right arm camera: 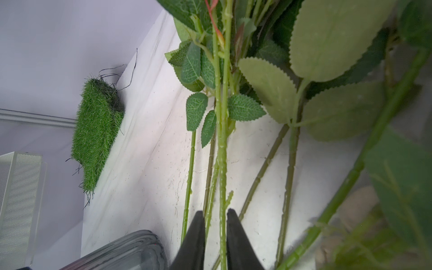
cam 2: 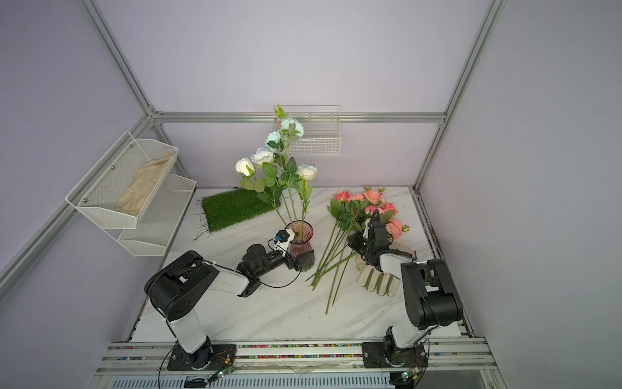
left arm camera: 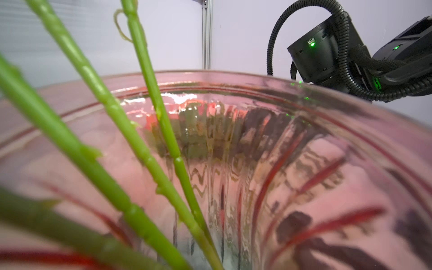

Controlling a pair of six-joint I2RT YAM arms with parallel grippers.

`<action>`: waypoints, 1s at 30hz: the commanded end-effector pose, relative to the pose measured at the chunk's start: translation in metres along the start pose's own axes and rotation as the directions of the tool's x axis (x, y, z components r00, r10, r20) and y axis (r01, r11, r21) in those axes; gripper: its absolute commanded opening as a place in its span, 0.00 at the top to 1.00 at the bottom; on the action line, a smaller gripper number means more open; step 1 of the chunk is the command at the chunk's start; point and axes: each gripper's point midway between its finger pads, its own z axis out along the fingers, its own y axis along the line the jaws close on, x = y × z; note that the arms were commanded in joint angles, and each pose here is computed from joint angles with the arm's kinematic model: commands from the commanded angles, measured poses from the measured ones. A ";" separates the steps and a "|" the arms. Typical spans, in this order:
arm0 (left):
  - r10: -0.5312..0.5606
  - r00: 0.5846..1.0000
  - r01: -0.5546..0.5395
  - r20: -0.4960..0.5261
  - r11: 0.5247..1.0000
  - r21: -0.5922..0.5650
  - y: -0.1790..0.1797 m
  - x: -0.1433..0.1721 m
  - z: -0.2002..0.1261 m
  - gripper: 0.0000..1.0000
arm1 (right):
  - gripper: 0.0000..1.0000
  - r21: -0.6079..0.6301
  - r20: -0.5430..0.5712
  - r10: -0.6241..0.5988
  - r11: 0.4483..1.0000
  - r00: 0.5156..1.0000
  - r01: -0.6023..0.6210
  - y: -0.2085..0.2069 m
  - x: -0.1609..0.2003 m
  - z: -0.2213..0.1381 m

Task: Pick out pink flowers from the vase
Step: Place the vase at the center of the board.

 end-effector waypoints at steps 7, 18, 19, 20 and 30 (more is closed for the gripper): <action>-0.018 0.991 0.018 -0.135 1.000 -0.001 -0.003 0.023 -0.009 0.00 | 0.80 -0.039 0.018 -0.040 0.998 0.999 0.041 0.011 -0.004 -0.008; 0.049 0.995 -0.049 -0.085 0.999 0.003 -0.008 -0.020 -0.018 0.00 | 0.81 -0.049 0.088 -0.118 0.991 0.989 0.123 0.026 -0.019 -0.024; 0.052 0.995 -0.052 -0.079 0.999 0.006 -0.009 -0.024 -0.019 0.00 | 0.81 -0.045 0.086 -0.126 0.990 0.988 0.130 0.026 -0.020 -0.024; 0.053 0.996 -0.052 -0.075 0.999 0.006 -0.009 -0.028 -0.019 0.00 | 0.81 -0.040 0.088 -0.129 0.990 0.988 0.133 0.025 -0.021 -0.024; 0.016 0.992 -0.025 -0.122 0.997 -0.075 -0.008 -0.040 -0.059 0.00 | 0.79 0.106 0.245 -0.228 0.972 0.942 0.207 0.021 -0.055 -0.051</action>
